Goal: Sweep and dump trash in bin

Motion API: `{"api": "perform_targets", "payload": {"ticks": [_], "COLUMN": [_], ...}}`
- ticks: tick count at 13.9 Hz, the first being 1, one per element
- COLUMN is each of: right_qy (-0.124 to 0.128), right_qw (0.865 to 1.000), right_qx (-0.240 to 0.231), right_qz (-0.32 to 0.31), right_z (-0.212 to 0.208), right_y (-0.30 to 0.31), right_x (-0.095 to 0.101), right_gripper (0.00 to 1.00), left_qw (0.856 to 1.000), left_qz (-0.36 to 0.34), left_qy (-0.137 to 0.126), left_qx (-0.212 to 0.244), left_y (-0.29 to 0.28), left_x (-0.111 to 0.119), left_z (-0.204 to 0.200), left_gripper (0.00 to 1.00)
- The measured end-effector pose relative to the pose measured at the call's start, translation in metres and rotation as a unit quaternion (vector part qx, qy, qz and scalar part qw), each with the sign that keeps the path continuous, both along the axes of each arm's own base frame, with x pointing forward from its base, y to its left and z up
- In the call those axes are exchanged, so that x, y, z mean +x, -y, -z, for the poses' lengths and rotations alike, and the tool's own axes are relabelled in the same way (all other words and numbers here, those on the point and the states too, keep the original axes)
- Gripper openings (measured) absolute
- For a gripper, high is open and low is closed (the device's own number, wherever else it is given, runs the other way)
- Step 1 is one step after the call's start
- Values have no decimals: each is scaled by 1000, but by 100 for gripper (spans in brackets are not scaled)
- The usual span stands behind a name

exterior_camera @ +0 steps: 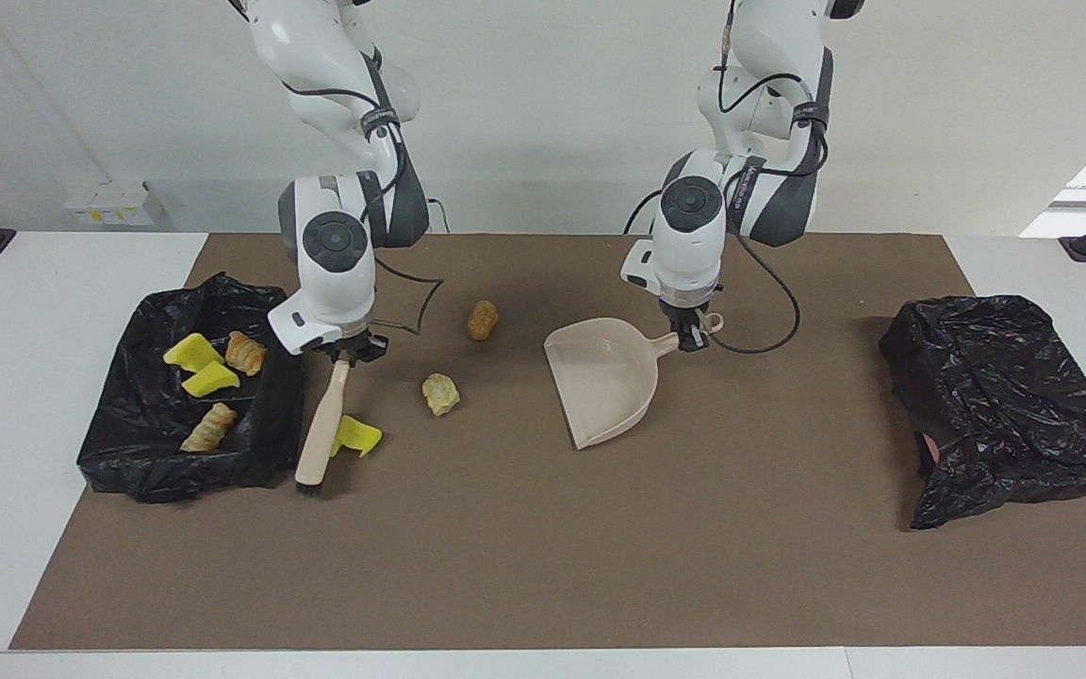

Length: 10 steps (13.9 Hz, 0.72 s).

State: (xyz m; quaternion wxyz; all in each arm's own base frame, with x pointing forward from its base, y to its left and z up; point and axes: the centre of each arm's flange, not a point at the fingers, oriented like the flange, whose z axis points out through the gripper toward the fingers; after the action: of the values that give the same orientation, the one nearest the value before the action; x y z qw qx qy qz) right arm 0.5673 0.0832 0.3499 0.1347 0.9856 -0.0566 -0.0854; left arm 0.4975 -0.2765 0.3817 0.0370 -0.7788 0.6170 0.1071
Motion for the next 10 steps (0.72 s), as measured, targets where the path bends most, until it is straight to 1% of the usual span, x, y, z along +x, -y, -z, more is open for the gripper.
{"api": "perform_targets", "payload": {"ticks": [2,4,6,10], "right_qy": [-9,-19,-33,-56], "right_qw": [1000,999,997,990], "right_qx": [4,15,38,91], "right_qz": [-11,-31,-51,-95], "right_z": [9,9,4,-5], "right_y": [-14,-49,-98,-192], "right_x": [-2,-12,-30,-77], "right_gripper": [26,26,26,26], "left_qw": [1000,1000,1000,1000], "left_qz": [-5,-10,-12,-14], "left_qy": [-3,-6,-7,-7], "left_qx": [3,6,7,7], "left_y": [0,0,0,-2], "left_x": [-1,-2,-3,-2], "left_z": [1,1,1,1], "left_gripper": [31,31,31,31]}}
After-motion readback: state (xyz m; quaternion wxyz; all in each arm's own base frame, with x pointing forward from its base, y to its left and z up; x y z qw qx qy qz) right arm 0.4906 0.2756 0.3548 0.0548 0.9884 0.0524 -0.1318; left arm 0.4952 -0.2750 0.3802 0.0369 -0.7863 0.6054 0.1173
